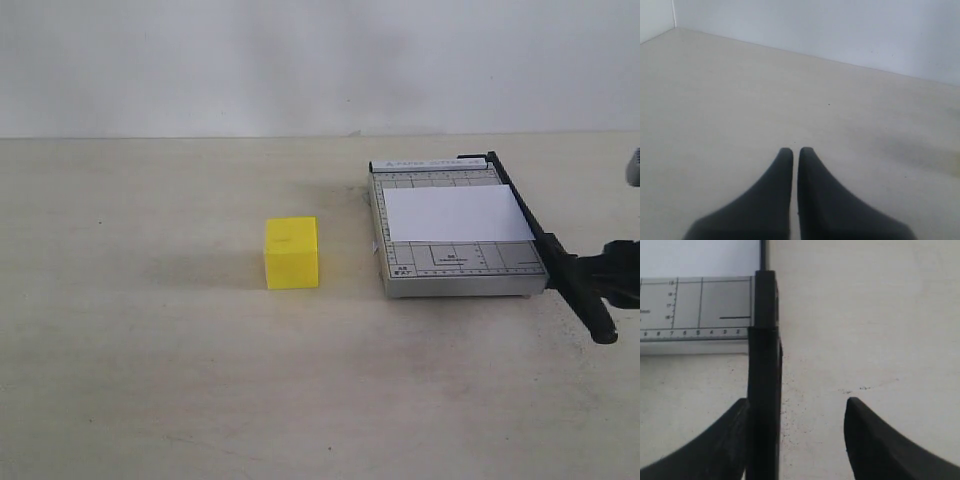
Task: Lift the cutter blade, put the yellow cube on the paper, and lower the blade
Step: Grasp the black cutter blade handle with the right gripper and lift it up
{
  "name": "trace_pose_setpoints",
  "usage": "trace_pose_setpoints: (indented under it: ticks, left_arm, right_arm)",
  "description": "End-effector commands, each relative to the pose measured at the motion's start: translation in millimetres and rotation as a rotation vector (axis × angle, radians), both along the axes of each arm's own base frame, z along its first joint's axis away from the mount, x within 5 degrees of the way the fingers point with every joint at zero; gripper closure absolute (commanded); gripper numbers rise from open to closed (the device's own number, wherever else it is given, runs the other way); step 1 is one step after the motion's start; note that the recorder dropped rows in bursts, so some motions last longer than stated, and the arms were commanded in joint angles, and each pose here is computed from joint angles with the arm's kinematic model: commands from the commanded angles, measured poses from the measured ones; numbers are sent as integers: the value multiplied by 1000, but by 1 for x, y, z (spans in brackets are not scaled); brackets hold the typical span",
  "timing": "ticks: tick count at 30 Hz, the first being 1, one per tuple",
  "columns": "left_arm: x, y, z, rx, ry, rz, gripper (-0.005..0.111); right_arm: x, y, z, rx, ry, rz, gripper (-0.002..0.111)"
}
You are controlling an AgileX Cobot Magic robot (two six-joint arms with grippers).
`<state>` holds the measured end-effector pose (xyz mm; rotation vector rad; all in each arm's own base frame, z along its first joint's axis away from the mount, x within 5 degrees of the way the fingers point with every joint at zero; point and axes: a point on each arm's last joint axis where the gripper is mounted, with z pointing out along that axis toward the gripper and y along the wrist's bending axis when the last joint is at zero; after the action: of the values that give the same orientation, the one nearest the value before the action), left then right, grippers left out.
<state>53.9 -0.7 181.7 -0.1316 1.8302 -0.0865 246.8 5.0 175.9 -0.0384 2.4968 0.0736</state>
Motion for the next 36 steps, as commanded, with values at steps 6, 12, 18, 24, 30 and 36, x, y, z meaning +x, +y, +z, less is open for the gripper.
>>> trace_pose_setpoints:
  ticks: [6, 12, 18, 24, 30, 36]
  left_arm:
    - [0, 0, 1, -8, -8, 3, 102]
    - [0, 0, 1, -8, -8, 3, 102]
    - [0, 0, 1, -8, -8, 3, 102]
    - [0, 0, 1, -8, -8, 3, 102]
    - [0, 0, 1, -8, -8, 3, 102]
    - [0, 0, 1, -8, -8, 3, 102]
  right_arm:
    - [11, 22, -6, -99, -76, 153, 54]
    - [14, 22, -14, -83, -56, 123, 54]
    - [15, 22, -26, -80, -9, 117, 54]
    - [15, 22, -27, -76, 1, 118, 67]
    - [13, 23, -28, -71, 17, 123, 102]
    - [13, 22, -22, -72, -7, 121, 108]
